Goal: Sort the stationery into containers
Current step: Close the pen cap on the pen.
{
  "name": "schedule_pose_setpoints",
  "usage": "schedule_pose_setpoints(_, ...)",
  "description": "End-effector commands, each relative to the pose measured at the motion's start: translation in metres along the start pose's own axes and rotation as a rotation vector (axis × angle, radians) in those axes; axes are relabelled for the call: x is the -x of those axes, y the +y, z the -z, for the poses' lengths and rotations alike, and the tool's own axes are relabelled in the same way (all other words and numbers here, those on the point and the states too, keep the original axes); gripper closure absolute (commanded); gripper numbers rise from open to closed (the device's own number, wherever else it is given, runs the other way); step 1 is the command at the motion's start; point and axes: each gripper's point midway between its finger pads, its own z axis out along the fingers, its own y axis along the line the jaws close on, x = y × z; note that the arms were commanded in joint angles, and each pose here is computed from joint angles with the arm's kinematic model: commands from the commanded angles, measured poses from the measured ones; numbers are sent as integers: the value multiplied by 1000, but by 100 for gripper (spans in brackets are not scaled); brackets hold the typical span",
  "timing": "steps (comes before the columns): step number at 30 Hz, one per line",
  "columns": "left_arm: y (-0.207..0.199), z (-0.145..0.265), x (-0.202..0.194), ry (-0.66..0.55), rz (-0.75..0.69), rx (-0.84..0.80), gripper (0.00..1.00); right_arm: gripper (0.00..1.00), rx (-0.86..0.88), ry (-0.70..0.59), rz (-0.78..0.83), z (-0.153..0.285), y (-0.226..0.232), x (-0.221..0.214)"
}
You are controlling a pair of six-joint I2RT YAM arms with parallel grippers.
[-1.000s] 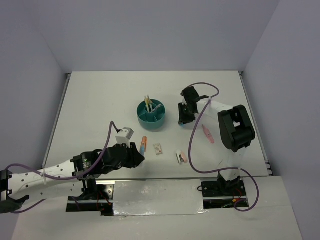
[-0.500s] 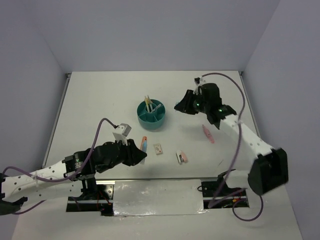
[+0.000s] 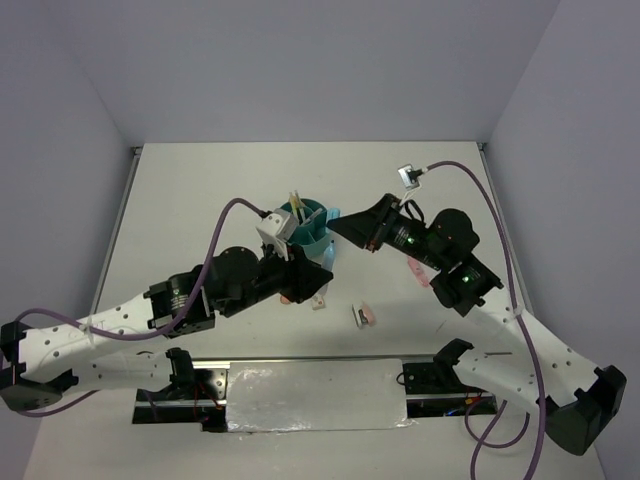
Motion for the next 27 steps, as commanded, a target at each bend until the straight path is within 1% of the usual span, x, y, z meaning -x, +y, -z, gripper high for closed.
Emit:
schedule_pose_setpoints(1,-29,5,36,-107,-51,-108,100,100,94,-120,-5,10,33,25)
schedule_pose_setpoints(4,-31,8,43,-133,-48,-117,100,100,115,-136,4,17,45,27)
schedule_pose_setpoints(10,-29,12,45,-145,-48,-118,100,100,105,-122,-9,21,44,21)
schedule_pose_setpoints(17,-29,17,46,-150,-49,-123,100,100,83,-104,-8,15,40,15)
schedule_pose_setpoints(27,-28,18,48,-160,-48,-122,100,100,89,-79,2,9,45,8)
